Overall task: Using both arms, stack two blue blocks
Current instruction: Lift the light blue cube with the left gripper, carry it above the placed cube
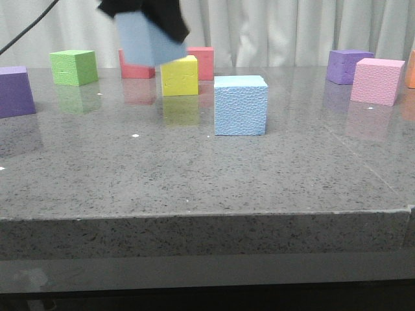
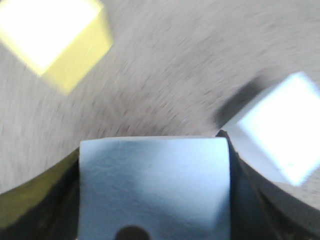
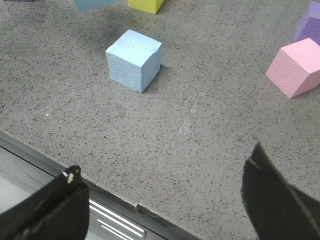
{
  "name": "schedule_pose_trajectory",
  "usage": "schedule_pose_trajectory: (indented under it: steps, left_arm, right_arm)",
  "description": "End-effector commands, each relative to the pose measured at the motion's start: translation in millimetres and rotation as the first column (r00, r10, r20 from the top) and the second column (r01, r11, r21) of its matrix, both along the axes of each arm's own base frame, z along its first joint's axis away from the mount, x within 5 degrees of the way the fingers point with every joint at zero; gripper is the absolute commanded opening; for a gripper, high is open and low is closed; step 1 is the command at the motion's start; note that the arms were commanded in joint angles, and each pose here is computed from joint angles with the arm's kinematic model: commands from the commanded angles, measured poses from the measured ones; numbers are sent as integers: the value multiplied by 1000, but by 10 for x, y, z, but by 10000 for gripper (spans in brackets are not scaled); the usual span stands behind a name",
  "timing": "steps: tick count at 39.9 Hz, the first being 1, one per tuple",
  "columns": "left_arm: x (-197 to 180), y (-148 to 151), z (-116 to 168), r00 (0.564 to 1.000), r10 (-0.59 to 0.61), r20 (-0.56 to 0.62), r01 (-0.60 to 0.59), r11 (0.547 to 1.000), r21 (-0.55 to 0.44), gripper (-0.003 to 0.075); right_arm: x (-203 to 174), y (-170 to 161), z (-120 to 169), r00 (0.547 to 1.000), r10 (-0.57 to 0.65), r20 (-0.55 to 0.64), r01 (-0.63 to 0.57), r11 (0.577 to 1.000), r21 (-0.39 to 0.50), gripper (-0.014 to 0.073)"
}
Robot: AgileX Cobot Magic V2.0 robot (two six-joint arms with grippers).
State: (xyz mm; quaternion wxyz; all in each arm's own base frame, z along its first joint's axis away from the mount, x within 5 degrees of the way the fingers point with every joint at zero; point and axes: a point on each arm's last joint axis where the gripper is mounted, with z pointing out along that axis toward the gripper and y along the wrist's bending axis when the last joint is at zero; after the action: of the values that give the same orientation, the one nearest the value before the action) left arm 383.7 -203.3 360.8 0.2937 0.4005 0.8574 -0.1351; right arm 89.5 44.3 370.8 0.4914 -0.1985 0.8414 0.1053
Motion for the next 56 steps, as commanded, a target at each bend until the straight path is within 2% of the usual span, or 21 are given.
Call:
schedule_pose_trajectory:
  steps: [1,9,19,25,33,42,47,51,56]
  left_arm:
    - [-202,-76,513,965,-163,204,181,981,-71,410]
    - [-374,-342,554,854,-405,327,410,910,55,410]
    - [-584,-687,486,732,-578,361,560,812,163,410]
    - [-544,-766,349,719,-609,335,562,793,233,410]
    - [-453,-827,148,730,-621,284,572,783,243,410]
    - [-481,-860,154,724,-627,287,587,779,221,410]
    - [-511,-878,158,693,-660,291,625,751,214,412]
    - [-516,-875,154,693,-664,283,629,748,214,415]
    - [-507,-864,148,692,-665,281,623,747,232,488]
  right_arm:
    - [13,0,131,996,-1,89,-2,999,33,627]
    - [13,0,131,996,-1,89,-2,999,33,627]
    - [13,0,131,996,-1,89,-2,999,33,627]
    - [13,0,131,996,-1,89,-2,999,33,627]
    - [13,0,131,996,-1,89,-2,999,33,627]
    - [13,0,131,996,-1,89,-2,999,33,627]
    - [13,0,131,996,-1,89,-2,999,33,627]
    - [13,0,131,996,-1,89,-2,999,33,627]
    - [13,0,131,996,-1,89,-2,999,33,627]
